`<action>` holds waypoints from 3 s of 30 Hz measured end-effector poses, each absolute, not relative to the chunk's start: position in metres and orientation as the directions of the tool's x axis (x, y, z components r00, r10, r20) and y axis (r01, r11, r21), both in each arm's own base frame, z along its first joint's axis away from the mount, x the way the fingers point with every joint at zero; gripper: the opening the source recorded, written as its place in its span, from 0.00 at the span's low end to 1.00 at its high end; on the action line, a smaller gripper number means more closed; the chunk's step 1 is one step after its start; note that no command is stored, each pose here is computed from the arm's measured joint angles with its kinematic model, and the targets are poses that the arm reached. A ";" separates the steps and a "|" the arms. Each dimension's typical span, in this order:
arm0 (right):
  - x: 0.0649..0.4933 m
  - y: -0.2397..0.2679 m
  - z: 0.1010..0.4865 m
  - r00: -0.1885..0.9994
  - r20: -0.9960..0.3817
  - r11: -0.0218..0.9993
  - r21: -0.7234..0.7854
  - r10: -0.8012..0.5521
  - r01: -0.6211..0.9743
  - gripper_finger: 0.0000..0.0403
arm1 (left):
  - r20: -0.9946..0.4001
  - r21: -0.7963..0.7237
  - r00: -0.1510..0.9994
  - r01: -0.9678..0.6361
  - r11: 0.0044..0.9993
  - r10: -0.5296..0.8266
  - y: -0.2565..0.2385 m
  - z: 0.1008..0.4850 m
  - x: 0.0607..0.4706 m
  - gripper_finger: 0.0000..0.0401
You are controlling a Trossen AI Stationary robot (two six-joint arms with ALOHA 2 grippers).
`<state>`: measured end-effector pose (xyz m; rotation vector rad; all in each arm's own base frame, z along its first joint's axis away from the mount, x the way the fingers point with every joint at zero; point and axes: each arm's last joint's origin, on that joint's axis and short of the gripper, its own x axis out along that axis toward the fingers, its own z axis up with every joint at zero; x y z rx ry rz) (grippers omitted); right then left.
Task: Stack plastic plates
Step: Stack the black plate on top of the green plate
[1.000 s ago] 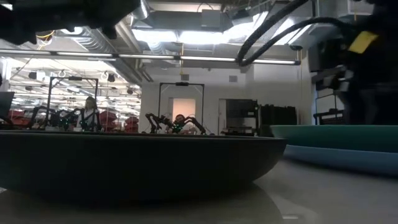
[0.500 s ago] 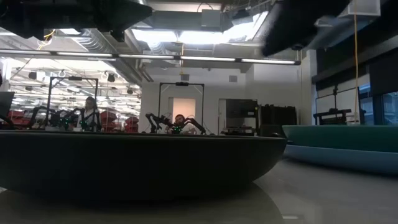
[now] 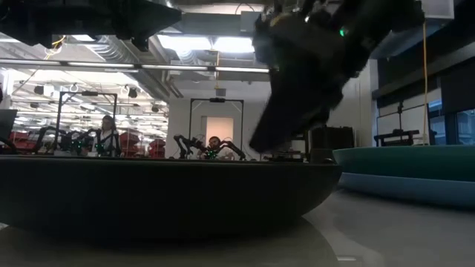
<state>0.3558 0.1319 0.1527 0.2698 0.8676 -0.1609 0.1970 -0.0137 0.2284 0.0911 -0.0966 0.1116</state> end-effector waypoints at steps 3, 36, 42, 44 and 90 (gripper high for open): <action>0.357 0.132 0.148 0.628 -0.778 0.953 0.184 -0.008 0.240 0.31 | 0.101 0.083 0.987 -0.131 0.988 0.122 -0.013 0.228 0.197 0.02; 0.364 0.141 0.129 0.617 -0.780 0.958 0.244 0.099 0.154 0.16 | 0.091 0.093 0.988 -0.137 0.986 0.129 -0.013 0.227 0.197 0.02; 0.365 0.141 0.130 0.627 -0.774 0.966 0.220 0.088 0.135 0.03 | 0.091 0.106 0.988 -0.138 0.985 0.129 -0.013 0.227 0.197 0.02; 0.364 0.140 0.131 0.626 -0.776 0.969 0.209 0.082 0.132 0.04 | 0.091 0.105 0.988 -0.138 0.985 0.129 -0.013 0.227 0.197 0.02; 0.185 0.086 0.225 0.340 -0.896 0.863 -0.087 -0.287 0.497 0.01 | 0.070 0.042 0.991 -0.114 0.993 0.111 -0.011 0.225 0.198 0.02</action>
